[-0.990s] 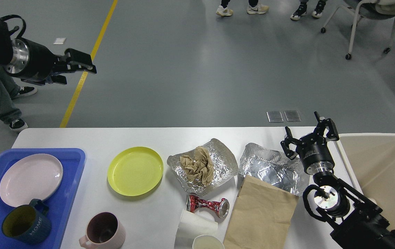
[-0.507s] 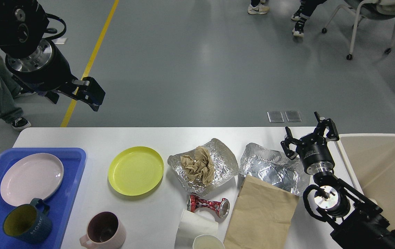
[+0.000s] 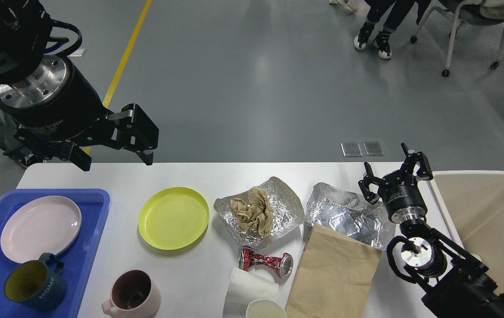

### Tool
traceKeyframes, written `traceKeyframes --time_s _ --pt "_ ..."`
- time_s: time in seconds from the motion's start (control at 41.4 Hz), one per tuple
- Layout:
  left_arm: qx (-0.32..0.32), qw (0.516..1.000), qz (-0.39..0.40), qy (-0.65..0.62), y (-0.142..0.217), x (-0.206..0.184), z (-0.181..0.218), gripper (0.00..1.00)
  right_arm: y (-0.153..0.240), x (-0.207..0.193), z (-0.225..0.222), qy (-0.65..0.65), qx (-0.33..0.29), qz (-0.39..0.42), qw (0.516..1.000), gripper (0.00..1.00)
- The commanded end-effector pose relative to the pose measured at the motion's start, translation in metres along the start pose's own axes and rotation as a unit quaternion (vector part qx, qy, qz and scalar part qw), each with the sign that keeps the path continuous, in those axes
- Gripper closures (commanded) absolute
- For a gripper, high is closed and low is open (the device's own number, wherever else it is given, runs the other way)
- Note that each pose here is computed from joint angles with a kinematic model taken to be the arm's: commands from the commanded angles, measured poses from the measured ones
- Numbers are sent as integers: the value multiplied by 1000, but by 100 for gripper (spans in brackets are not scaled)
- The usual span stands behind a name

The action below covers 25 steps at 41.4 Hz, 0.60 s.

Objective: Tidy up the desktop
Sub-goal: 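Raise the left gripper up and away from the blue tray, then lower the left gripper onto the pink mug and grasp it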

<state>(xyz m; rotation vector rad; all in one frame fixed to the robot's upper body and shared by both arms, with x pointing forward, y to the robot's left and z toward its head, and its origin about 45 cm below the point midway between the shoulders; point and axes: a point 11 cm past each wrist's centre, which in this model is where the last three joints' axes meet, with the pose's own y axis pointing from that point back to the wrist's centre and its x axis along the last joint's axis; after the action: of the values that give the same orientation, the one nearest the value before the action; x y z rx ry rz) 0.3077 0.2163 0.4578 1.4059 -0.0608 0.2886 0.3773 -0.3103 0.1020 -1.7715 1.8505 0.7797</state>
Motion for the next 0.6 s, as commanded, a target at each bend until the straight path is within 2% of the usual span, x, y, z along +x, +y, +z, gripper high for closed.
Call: traceKeyframes --time_s 0.0,0.193,0.411,0.58 --pt "2 1000 2 -9 0 0 3 3 0 0 -1 0 0 0 1000 0" --pt "-2 1000 5 -4 -9 4 -1 3 0 0 -1 0 0 0 1000 0" --pt "8 998 -56 32 -70 -3 -34 3 0 0 -1 0 0 0 1000 0" --pt "41 995 -85 31 -135 -19 -77 3 0 0 -1 0 0 0 1000 0"
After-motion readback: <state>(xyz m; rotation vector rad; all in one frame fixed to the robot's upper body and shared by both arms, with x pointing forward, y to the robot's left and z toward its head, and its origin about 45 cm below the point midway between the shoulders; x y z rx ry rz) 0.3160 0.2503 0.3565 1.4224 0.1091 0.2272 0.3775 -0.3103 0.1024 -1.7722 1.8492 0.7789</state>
